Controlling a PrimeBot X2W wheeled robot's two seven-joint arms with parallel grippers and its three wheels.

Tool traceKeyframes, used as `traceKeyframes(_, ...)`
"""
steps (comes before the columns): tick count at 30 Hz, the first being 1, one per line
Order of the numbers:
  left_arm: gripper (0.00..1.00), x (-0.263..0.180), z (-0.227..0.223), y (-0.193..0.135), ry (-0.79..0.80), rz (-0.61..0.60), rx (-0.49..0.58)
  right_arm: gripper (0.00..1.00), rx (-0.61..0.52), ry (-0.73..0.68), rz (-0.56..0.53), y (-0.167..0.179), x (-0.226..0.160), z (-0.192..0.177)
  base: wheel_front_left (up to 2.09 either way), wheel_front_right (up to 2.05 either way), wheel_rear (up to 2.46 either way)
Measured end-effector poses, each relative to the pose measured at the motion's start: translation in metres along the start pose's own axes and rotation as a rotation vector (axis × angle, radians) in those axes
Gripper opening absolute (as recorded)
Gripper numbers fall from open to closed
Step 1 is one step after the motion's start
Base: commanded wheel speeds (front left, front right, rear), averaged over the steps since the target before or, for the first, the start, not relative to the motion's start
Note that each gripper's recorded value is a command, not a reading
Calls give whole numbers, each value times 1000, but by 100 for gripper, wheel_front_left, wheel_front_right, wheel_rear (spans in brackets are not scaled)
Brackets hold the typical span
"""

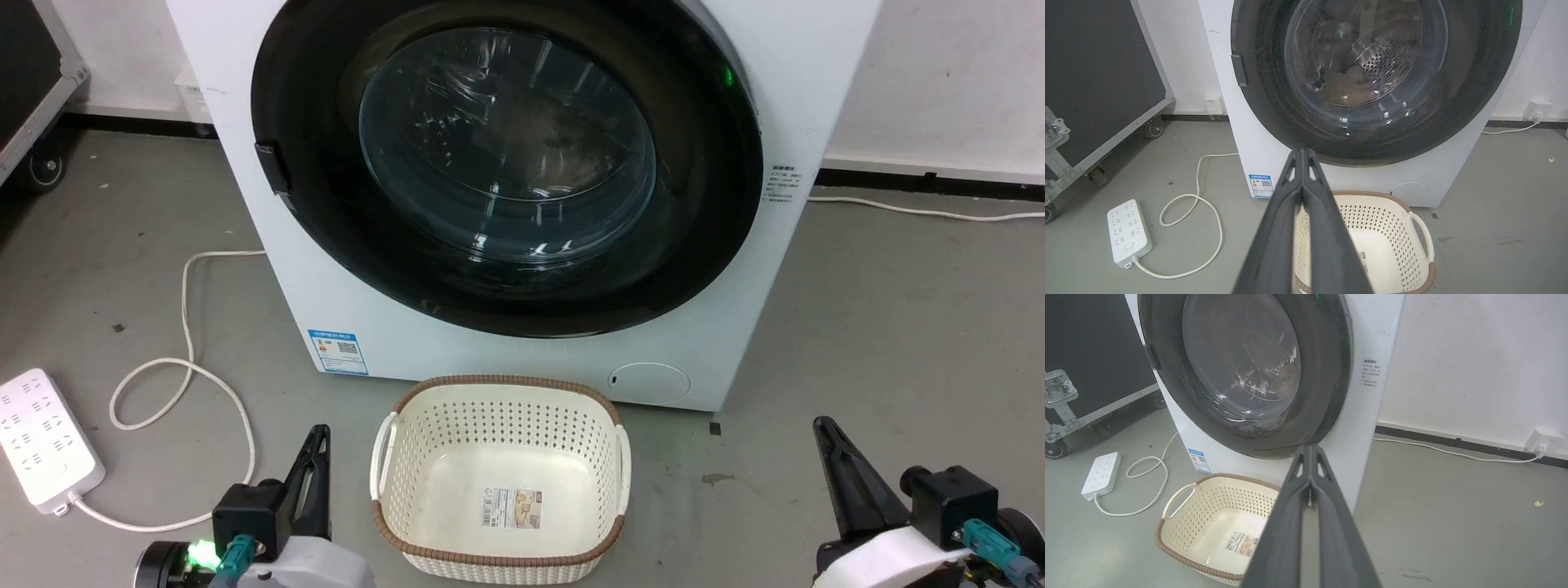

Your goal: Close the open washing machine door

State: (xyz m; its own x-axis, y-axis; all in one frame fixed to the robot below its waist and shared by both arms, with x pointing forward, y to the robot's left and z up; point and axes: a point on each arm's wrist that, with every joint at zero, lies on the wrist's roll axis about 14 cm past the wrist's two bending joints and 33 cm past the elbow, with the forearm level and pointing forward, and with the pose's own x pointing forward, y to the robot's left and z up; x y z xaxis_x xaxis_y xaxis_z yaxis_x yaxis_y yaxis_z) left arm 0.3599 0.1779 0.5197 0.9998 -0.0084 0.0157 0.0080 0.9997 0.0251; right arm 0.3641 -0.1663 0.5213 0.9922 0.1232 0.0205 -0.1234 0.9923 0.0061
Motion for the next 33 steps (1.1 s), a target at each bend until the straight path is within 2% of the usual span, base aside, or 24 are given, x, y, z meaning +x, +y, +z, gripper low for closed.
traceKeyframes(33, 0, 9, 2, 0, 36, 5, 24, 0, -51, 46, 7, 5, 5, -1, 0, 0, 0)
